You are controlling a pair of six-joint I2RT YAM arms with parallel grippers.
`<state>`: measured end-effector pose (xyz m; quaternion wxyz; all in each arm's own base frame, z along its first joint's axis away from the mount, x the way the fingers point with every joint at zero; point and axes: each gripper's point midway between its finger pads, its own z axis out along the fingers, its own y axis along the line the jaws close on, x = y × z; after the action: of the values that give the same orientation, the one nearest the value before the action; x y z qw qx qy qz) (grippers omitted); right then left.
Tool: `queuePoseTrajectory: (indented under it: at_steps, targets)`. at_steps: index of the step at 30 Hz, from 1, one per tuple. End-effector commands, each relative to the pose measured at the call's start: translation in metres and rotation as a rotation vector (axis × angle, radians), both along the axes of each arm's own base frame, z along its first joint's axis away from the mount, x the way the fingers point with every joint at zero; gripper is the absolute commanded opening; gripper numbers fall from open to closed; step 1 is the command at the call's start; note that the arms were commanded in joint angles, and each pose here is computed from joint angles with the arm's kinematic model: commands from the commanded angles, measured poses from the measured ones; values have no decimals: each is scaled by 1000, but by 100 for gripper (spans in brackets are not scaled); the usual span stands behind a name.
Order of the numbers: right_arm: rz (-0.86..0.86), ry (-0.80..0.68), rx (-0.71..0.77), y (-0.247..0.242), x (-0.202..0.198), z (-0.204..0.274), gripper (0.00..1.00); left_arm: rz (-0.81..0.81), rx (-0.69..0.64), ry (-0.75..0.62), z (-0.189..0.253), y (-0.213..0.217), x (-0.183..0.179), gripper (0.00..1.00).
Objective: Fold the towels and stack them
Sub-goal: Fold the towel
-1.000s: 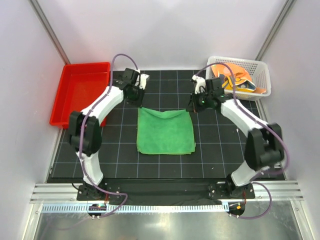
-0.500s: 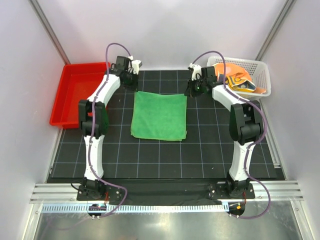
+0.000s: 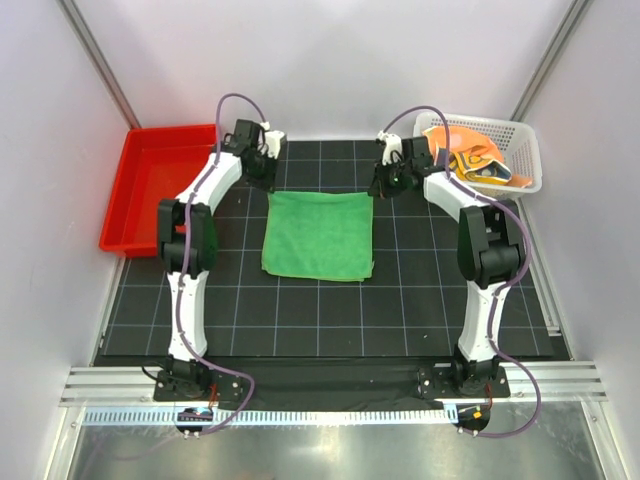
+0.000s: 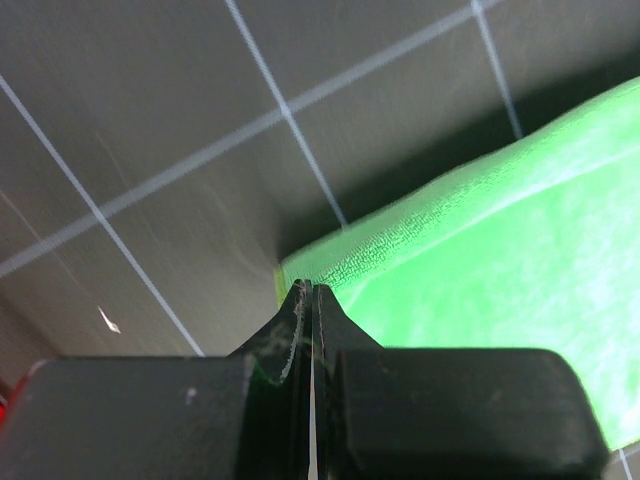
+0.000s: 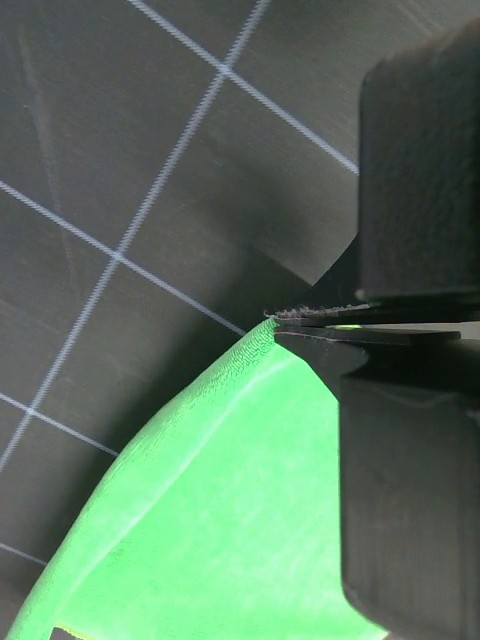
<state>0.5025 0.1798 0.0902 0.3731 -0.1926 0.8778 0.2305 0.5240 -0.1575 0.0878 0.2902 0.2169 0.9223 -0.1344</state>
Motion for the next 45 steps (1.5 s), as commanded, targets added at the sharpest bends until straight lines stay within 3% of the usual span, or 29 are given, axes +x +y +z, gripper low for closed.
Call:
queuePoseTrajectory:
  at_steps: [1,22,45]
  targets:
    - [25,-103,25,3,-6,50,1,1,4,-91,48,9,-7,0]
    - [-12,10,74,7,-122,35,1,52,-93,36,43,9,-109,0]
    - [-97,83,78,-2,-177,21,1,77,-81,127,21,10,-176,0]
